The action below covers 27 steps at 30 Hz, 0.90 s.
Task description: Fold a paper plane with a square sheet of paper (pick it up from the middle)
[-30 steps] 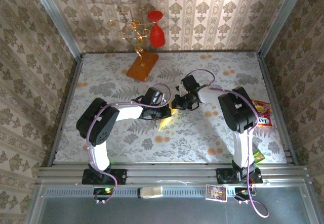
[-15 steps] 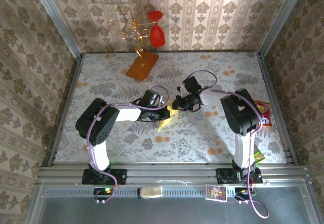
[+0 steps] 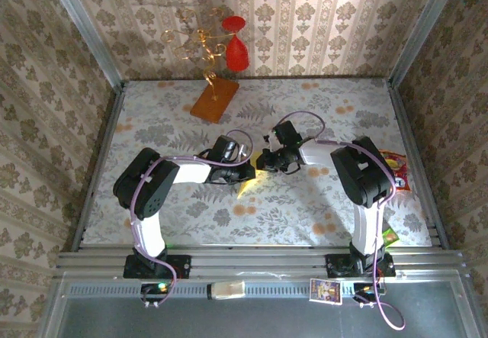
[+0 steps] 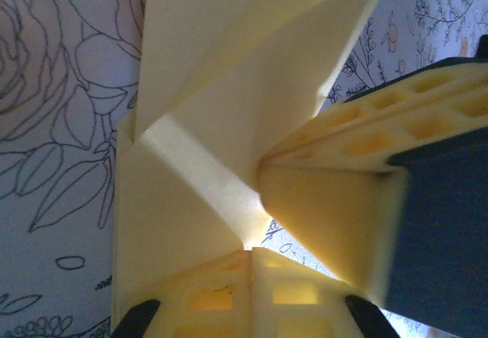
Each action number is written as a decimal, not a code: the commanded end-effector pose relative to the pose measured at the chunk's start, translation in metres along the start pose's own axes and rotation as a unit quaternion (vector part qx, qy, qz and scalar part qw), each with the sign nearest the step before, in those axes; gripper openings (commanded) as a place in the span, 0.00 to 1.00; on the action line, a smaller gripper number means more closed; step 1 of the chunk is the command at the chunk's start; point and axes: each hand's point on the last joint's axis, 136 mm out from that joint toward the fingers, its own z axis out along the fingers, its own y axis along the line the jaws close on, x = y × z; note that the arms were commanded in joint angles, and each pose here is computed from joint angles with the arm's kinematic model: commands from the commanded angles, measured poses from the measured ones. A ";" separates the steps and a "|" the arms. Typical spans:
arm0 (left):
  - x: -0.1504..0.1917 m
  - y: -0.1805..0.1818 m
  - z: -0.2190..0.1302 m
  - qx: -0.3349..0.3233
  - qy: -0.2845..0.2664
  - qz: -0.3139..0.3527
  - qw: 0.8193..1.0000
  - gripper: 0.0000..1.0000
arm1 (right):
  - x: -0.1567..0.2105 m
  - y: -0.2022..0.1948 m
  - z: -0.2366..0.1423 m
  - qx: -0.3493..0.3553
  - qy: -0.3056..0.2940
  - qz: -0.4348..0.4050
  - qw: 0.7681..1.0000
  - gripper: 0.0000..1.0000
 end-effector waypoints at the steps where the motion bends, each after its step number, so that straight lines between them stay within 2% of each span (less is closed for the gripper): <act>1: 0.028 0.034 0.002 -0.047 0.040 -0.037 0.997 0.00 | -0.009 0.003 0.005 -0.002 -0.004 0.002 1.000 0.07; 6: 0.029 0.033 0.000 -0.042 0.038 -0.037 0.998 0.00 | -0.009 -0.019 0.008 0.031 0.000 0.022 0.999 0.06; 12: 0.011 0.004 -0.014 -0.008 0.012 -0.016 1.000 0.00 | -0.002 -0.026 0.010 0.040 0.016 0.023 0.999 0.06; 15: 0.009 0.002 -0.018 -0.010 0.006 -0.010 1.000 0.00 | 0.000 -0.028 0.011 0.043 0.021 0.024 0.999 0.06; 27: -0.003 -0.007 -0.006 0.015 0.009 0.001 1.000 0.00 | 0.002 -0.029 0.013 0.042 0.030 0.027 0.998 0.06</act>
